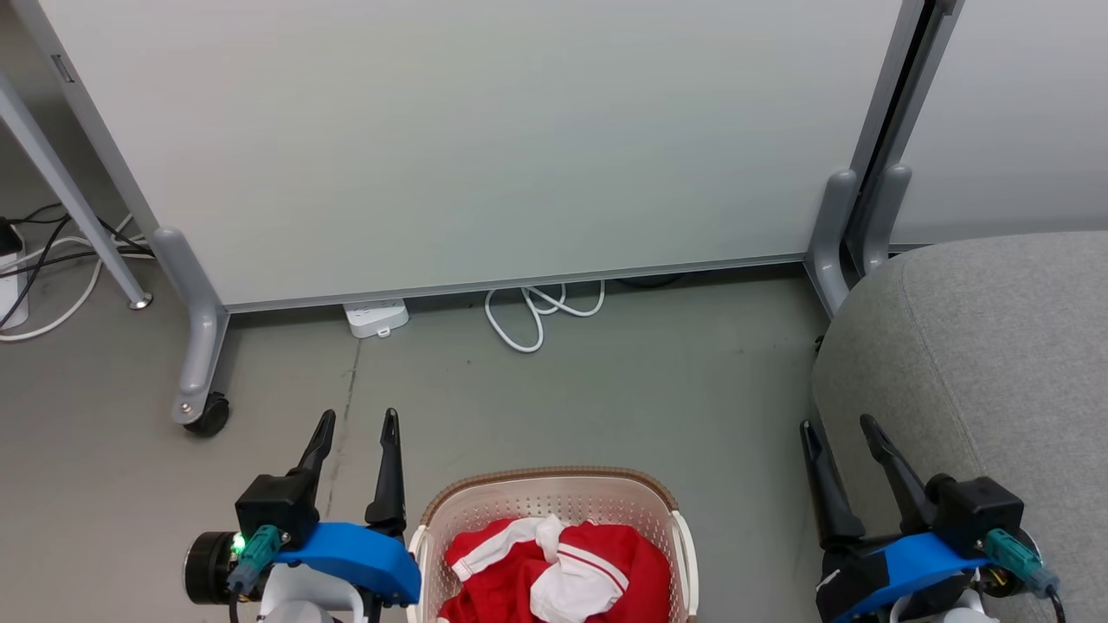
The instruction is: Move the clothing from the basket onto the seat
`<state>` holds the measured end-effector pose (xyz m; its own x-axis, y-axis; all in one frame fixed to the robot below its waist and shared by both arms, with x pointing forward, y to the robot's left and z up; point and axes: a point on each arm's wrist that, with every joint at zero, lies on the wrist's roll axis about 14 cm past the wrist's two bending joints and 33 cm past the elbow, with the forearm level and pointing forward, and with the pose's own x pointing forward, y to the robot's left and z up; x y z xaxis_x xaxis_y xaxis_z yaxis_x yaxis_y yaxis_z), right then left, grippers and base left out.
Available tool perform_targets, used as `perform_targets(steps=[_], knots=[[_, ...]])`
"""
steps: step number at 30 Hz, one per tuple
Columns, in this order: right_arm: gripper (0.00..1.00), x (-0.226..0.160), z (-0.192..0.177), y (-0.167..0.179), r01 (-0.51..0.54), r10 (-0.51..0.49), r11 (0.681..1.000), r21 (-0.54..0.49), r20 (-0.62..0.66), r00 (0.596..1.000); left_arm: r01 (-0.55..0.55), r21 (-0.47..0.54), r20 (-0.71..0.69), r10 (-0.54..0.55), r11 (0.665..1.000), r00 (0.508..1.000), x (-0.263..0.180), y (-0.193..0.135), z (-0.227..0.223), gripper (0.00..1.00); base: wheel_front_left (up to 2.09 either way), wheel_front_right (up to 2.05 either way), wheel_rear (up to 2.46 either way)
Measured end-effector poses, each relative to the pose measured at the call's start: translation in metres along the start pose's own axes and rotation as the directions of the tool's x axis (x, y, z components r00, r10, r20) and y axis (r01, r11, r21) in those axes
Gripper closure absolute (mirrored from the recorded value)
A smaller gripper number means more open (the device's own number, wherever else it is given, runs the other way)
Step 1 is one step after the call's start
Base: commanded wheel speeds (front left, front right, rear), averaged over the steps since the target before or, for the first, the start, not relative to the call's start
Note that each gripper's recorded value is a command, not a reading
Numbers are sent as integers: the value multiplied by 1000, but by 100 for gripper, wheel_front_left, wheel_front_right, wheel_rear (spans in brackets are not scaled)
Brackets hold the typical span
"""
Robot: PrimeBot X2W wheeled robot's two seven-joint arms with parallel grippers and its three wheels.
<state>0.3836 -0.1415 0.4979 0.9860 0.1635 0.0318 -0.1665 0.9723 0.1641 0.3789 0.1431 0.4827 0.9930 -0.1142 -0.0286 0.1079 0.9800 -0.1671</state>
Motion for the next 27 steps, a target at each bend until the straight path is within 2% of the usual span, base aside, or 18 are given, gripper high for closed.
perform_targets(steps=[21, 27], knots=[[0, 0, -3, 5, -36, 36, 988, -151, -3, 999, 41, 145, 4, -42, 989, 999, -1, -7, -3, 0, 0, 0, 0], [0, 0, -4, 5, -37, 37, 988, -151, -4, 999, 39, 146, 2, -39, 989, 999, -2, -6, -3, 0, 0, 0, 0]])
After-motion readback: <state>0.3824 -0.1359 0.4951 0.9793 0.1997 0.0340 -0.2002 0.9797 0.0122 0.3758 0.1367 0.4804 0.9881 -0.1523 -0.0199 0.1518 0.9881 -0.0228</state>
